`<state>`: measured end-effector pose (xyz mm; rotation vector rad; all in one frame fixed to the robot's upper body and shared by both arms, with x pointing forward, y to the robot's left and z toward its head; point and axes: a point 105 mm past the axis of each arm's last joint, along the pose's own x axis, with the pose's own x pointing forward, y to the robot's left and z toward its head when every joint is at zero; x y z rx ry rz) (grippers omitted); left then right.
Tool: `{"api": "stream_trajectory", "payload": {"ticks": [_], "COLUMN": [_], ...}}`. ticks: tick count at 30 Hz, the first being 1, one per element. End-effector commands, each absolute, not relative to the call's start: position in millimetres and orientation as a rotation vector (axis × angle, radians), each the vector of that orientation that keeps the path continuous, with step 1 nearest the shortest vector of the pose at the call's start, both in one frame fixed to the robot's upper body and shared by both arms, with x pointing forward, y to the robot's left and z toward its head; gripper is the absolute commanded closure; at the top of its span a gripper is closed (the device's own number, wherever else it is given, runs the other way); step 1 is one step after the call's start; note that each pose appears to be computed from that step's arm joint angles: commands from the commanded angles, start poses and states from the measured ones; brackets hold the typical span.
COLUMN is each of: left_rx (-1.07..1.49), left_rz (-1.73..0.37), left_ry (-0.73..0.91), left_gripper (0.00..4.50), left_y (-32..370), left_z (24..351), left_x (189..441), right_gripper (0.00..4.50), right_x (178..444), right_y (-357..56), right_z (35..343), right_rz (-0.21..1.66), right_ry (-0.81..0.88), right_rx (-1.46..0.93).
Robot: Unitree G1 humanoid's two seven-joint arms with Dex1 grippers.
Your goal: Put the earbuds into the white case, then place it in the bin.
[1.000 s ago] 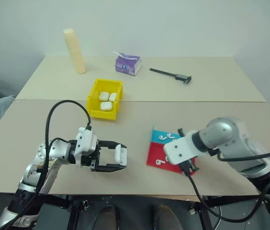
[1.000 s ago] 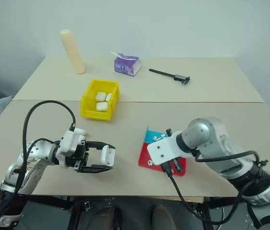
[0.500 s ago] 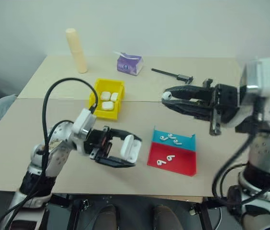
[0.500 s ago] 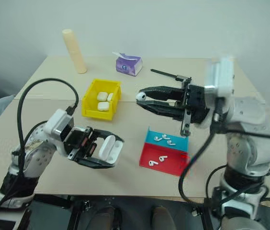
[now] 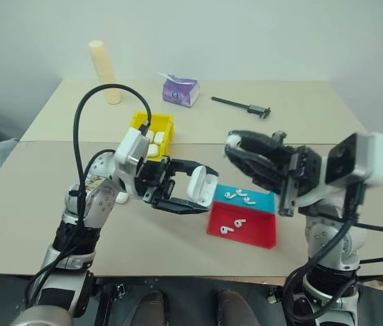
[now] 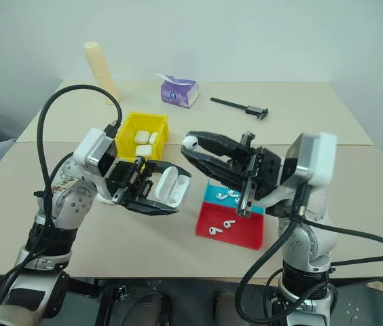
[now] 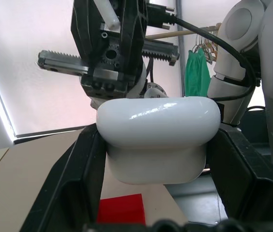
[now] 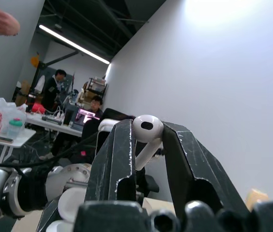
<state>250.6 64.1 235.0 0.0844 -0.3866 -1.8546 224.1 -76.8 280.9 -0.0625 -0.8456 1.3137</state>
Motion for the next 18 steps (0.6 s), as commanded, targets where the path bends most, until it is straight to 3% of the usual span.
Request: {"api": "stream_trajectory", "payload": {"ticks": [1,18], "left_rx": [0.123,0.145], "left_rz": [-1.837,-1.809], "left_ry": [-0.45,-0.435], "left_gripper": [1.71,1.71], "left_y": [66,69], "left_z": [244,240], "left_x": [246,245], "right_gripper": [3.72,3.72], "right_x": [223,231], "right_y": [-74,-71], "right_z": [274,250], "right_rz": [1.32,1.324], "right_ry": [-0.861,-0.809], "right_rx": [-0.138,-0.229]}}
